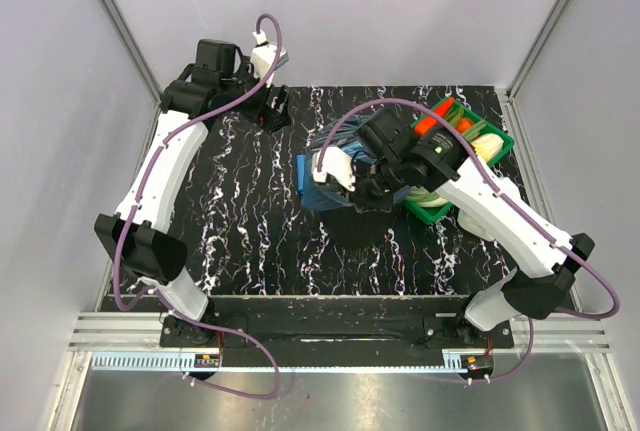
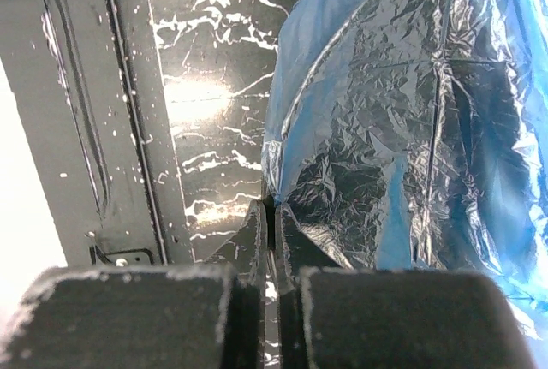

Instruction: Put the trash bags into the trash bin

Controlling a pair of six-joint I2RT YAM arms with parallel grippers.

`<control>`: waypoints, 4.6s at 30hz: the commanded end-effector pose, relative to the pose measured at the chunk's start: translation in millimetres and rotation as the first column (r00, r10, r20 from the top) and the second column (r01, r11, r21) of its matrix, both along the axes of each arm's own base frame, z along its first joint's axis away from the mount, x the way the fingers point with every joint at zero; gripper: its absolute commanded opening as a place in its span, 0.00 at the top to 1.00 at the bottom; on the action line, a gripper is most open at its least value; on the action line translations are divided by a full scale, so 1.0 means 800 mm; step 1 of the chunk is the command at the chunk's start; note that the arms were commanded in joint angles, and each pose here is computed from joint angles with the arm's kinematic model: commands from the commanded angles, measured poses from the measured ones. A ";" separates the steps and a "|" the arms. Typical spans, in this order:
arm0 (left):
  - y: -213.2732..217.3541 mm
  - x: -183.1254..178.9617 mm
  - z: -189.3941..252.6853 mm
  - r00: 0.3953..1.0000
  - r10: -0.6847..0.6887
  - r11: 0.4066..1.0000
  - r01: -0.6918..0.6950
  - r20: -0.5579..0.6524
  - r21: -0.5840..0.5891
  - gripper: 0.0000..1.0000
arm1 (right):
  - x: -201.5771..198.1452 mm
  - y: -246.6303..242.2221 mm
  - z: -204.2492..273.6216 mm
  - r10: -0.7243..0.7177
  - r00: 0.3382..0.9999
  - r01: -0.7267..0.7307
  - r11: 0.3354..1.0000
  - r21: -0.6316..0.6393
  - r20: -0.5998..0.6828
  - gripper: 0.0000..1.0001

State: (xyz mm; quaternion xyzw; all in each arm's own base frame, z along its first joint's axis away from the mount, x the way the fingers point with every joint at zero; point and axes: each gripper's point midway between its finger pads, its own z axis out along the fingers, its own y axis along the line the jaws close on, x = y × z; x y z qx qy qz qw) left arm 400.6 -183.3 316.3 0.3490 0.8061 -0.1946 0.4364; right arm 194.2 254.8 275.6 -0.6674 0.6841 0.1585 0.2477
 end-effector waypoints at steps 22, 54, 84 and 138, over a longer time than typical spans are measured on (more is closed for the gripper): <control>0.107 0.004 0.081 0.892 0.435 0.900 -0.426 0.124 -0.093 0.08 | 0.139 0.159 0.031 -0.583 0.810 0.570 0.758 0.316 -0.062 1.00; 0.034 -0.137 0.089 0.917 -0.243 0.960 0.274 0.318 -0.058 0.05 | 0.141 0.094 0.180 -0.678 0.732 0.523 0.619 0.586 0.063 0.32; -0.104 -0.160 -0.025 0.654 -0.741 0.637 0.611 0.154 0.470 0.27 | 0.219 -0.067 0.176 -0.859 0.506 0.683 0.452 0.574 0.074 0.29; -0.103 -0.197 0.024 0.658 -0.723 0.672 0.603 0.208 0.429 1.00 | 0.267 -0.058 0.127 -0.833 0.552 0.695 0.489 0.528 0.045 0.27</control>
